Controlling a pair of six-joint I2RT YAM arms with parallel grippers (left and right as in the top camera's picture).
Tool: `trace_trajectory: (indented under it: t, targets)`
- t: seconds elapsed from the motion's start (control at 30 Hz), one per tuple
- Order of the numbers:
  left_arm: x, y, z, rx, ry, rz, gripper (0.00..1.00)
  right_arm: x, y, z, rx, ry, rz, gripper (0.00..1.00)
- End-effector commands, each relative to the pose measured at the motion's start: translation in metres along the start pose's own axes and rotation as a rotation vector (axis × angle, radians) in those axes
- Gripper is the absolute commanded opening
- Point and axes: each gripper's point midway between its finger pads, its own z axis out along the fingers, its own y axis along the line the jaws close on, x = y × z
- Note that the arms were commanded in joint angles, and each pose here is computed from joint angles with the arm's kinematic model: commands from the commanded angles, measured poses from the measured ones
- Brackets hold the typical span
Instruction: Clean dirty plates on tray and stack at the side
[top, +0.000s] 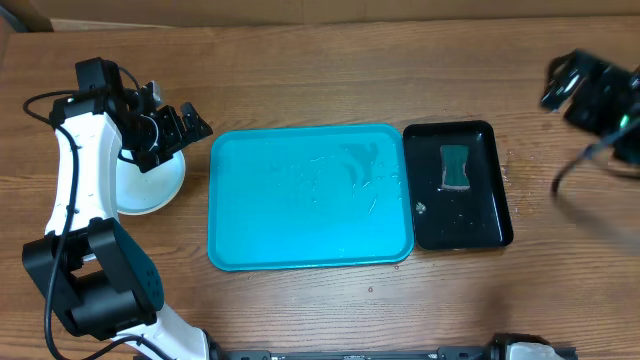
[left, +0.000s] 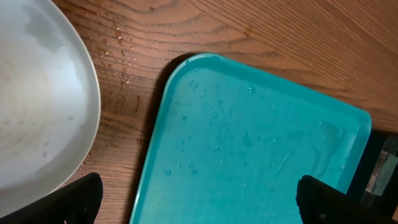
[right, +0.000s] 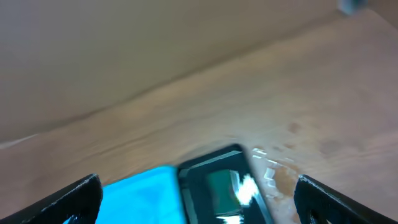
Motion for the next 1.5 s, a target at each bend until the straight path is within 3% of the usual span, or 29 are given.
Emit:
trace_trajectory:
  t: [0.0, 0.23, 0.47, 0.97, 1.47]
  targets:
    - [-0.002, -0.005, -0.002, 0.017, -0.009, 0.029, 1.00, 0.009, 0.041, -0.048, -0.150, -0.063, -0.074, 1.00]
    - [-0.002, -0.005, -0.002, 0.017, -0.009, 0.029, 1.00, 0.013, 0.051, -0.114, -0.270, -0.265, -0.147, 1.00]
    - [-0.002, -0.005, -0.002, 0.017, -0.009, 0.029, 1.00, 0.028, 0.029, -0.128, -0.298, -0.514, -0.160, 1.00]
    - [-0.002, -0.005, -0.002, 0.017, -0.009, 0.029, 1.00, 0.114, -0.006, -0.063, -0.411, -0.881, -0.121, 1.00]
    - [-0.002, -0.005, -0.002, 0.017, -0.009, 0.029, 1.00, 0.167, -0.031, 0.012, -0.385, -0.888, -0.112, 1.00]
